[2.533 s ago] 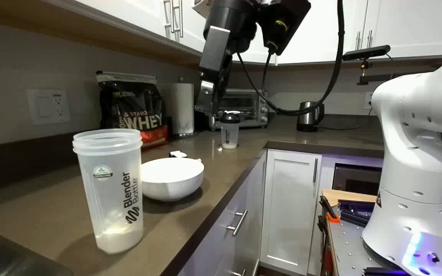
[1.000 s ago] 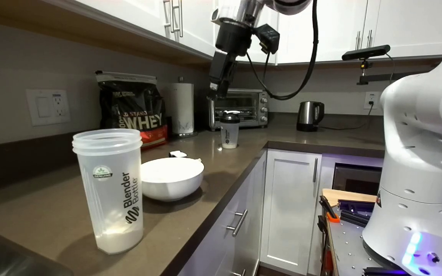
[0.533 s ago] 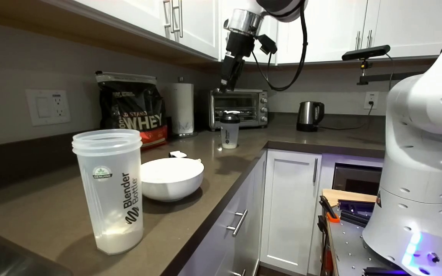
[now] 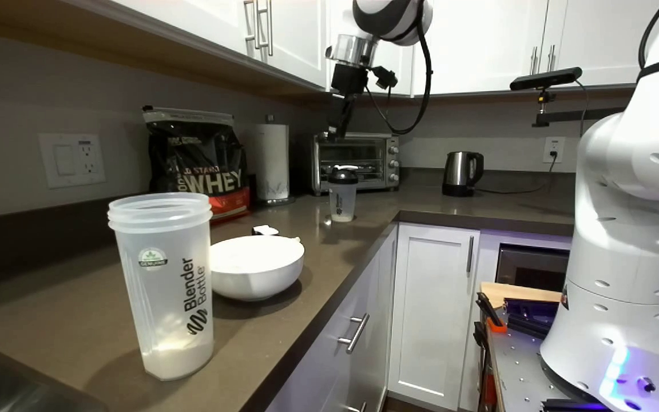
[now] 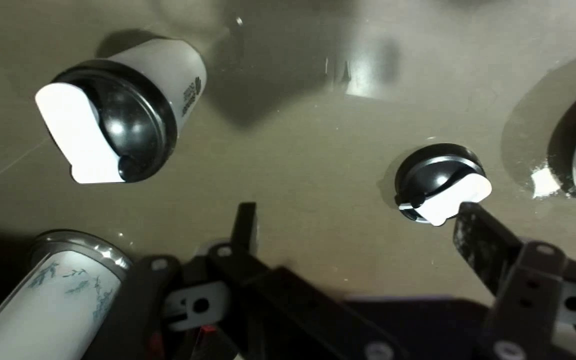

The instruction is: Remove the lid from the shaker.

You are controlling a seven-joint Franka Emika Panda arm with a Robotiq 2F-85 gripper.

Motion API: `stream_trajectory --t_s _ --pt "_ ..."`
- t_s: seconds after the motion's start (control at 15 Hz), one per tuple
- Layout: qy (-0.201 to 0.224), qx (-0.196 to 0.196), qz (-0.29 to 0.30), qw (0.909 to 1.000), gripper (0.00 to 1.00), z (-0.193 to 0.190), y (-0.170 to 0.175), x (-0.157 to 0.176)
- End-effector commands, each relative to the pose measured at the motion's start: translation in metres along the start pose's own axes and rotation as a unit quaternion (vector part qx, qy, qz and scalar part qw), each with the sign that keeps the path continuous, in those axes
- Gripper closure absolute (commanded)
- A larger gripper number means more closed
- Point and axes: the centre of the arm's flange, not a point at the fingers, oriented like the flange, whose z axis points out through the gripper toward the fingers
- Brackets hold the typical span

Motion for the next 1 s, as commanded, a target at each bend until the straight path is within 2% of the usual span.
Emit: stream_trajectory --t_s 0.0,0.13,0.2,0.4,0.67,0.93 --pt "-0.002 -0.001 0.0 1.0 0.0 0.002 0.005 0.002" --pt "0.001 -0.01 -0.014 0.9998 0.0 0.006 -0.002 0.001" --pt "-0.001 0.001 -0.042 0.9991 0.0 0.012 -0.012 -0.004" --pt "-0.016 0.003 -0.074 0.9971 0.0 0.024 -0.017 -0.012" --pt "-0.022 -0.013 -0.076 0.9968 0.0 0.031 0.009 -0.01" --pt "-0.021 -0.038 -0.062 0.9971 0.0 0.029 0.051 -0.012"
